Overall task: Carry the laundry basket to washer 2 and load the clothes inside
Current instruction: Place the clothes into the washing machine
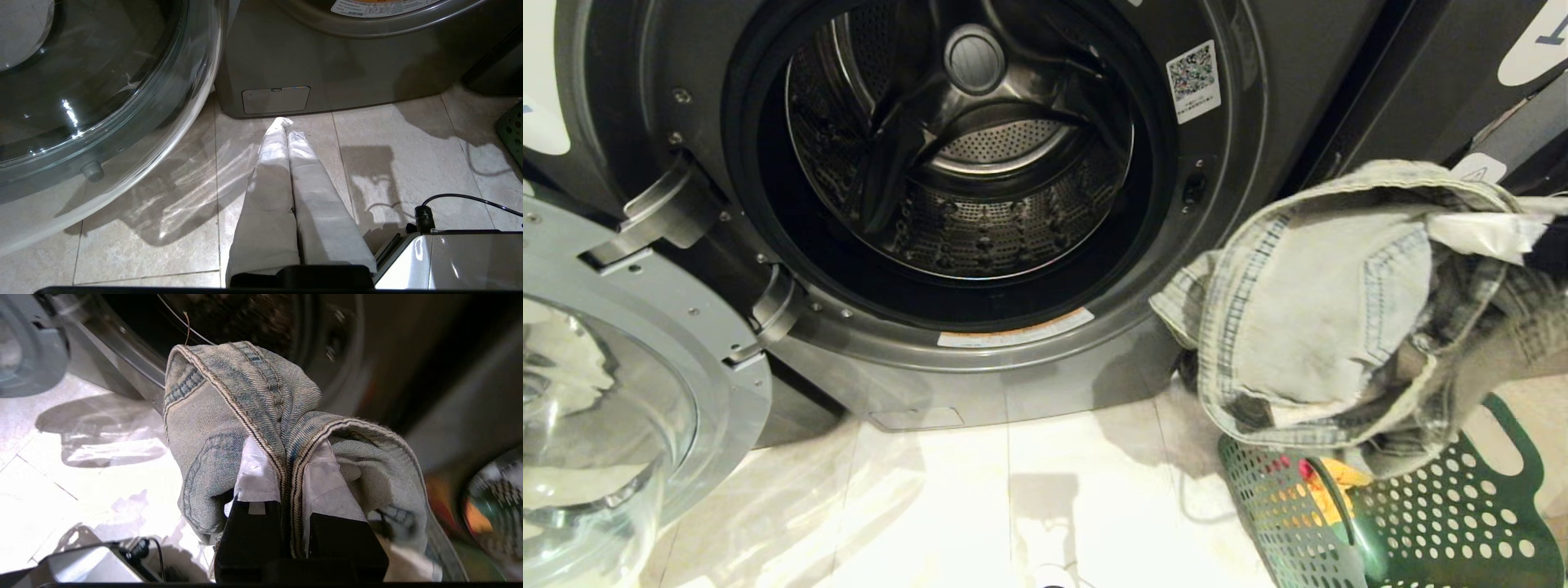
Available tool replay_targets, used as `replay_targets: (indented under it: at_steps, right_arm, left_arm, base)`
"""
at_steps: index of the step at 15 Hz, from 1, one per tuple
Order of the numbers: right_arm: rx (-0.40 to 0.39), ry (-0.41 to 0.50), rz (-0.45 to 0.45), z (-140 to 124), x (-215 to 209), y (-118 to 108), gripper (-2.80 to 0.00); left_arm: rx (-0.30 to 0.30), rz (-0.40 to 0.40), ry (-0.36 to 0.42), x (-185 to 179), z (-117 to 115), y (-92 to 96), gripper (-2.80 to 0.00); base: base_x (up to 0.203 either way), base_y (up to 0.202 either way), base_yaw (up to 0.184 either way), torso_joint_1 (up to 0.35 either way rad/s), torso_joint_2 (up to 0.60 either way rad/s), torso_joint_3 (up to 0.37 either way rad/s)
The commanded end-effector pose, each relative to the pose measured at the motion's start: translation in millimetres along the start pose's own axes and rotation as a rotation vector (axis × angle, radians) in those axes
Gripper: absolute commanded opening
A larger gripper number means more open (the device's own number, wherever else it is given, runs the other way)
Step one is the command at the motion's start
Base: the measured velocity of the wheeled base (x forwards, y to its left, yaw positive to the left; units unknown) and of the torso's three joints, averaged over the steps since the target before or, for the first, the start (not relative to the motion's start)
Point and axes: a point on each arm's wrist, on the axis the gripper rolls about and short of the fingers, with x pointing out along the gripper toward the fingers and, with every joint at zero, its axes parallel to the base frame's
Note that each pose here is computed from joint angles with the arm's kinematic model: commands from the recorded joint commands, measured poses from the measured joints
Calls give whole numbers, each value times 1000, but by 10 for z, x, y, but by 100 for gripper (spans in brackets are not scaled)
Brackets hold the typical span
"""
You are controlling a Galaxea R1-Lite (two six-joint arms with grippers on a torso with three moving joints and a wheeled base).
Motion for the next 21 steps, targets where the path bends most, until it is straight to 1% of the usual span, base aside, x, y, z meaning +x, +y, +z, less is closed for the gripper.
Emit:
replay_targets:
  at_steps: [1,3,5,7,11,13,15,17,19,21]
  right_arm:
    - [-17,60,64,-76,649,147,-280]
    - [-34,21,77,-96,1081,322,-280]
    - [-40,-28,81,-93,1449,552,-280]
    - [-38,-71,89,-77,1736,754,-280]
    - [-37,-135,74,-78,2161,1032,-280]
    - [-72,-155,41,-145,2350,1133,-280]
    - [-85,-198,9,-190,2503,1241,-280]
    - [-107,-221,-41,-228,2674,1307,-280]
    - [-94,-271,-102,-177,2867,1346,-280]
    - [-73,-319,-155,-180,3086,1399,-280]
  left_arm:
    - [0,1,2,1,0,0,-280]
    - [0,1,2,1,0,0,-280]
    - [0,0,1,1,0,0,-280]
    - [0,1,2,1,0,0,-280]
    - [0,1,2,1,0,0,-280]
    - [0,1,2,1,0,0,-280]
    - [0,1,2,1,0,0,-280]
    - [0,0,2,1,0,0,-280]
    - [0,0,1,1,0,0,-280]
    - [0,1,2,1,0,0,-280]
  base:
    - [0,0,0,0,0,0]
    - [0,0,0,0,0,0]
    - [0,0,0,0,0,0]
    - [0,0,0,0,0,0]
    - [0,0,0,0,0,0]
    - [0,0,0,0,0,0]
    - [0,0,0,0,0,0]
    - [0,0,0,0,0,0]
    - [0,0,0,0,0,0]
    - [0,0,0,0,0,0]
